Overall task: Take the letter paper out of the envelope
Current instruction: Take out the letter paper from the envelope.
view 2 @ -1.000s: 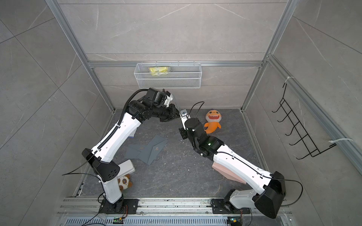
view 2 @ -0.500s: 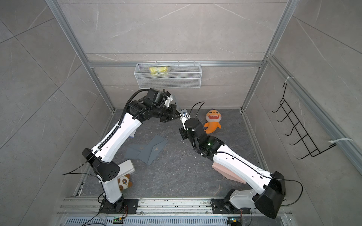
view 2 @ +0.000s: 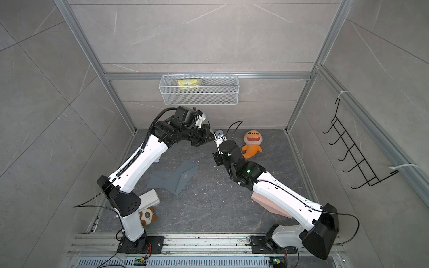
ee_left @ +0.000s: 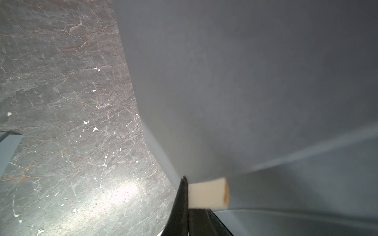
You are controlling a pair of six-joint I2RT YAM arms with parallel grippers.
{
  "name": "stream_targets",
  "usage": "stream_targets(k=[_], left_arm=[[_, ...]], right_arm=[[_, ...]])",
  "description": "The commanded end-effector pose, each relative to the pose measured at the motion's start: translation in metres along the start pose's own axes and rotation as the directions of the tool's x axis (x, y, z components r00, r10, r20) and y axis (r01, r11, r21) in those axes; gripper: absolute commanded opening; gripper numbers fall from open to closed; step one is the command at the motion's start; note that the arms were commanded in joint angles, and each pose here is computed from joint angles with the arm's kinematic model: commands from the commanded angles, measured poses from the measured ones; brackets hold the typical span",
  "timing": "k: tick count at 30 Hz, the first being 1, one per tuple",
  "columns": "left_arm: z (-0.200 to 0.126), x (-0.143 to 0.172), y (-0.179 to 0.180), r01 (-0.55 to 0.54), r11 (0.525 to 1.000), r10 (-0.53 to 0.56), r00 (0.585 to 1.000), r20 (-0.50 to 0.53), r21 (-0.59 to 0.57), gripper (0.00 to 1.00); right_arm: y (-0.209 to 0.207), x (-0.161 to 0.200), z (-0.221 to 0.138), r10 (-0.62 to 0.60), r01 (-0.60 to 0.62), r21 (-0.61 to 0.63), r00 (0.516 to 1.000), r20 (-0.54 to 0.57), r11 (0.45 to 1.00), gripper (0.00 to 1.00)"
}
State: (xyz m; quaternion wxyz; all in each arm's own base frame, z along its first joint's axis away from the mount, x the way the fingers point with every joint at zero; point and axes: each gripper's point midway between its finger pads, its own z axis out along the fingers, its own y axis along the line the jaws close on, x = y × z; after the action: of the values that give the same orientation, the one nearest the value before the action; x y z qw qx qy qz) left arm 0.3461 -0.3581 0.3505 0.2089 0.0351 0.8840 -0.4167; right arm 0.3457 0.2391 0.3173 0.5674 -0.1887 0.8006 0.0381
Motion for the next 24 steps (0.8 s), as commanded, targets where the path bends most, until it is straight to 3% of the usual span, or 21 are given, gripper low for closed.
stream_targets(k=[1, 12, 24], left_arm=[[-0.035, -0.009, -0.042, -0.017, 0.989, 0.008, 0.998, 0.061, 0.147, 0.00], [-0.052, -0.013, -0.069, -0.008, 0.968, -0.010, 0.997, 0.074, 0.249, 0.00], [-0.092, -0.032, -0.098, -0.053, 0.934, -0.014, 0.983, 0.184, 0.354, 0.00]], right_arm=[[-0.002, 0.014, -0.003, 0.032, -0.033, -0.018, 0.998, -0.054, 0.999, 0.00], [-0.006, 0.036, 0.008, 0.081, -0.087, -0.023, 0.982, -0.169, 0.996, 0.00], [-0.044, 0.072, 0.016, 0.388, -0.390, 0.055, 0.872, -0.297, 0.919, 0.00]])
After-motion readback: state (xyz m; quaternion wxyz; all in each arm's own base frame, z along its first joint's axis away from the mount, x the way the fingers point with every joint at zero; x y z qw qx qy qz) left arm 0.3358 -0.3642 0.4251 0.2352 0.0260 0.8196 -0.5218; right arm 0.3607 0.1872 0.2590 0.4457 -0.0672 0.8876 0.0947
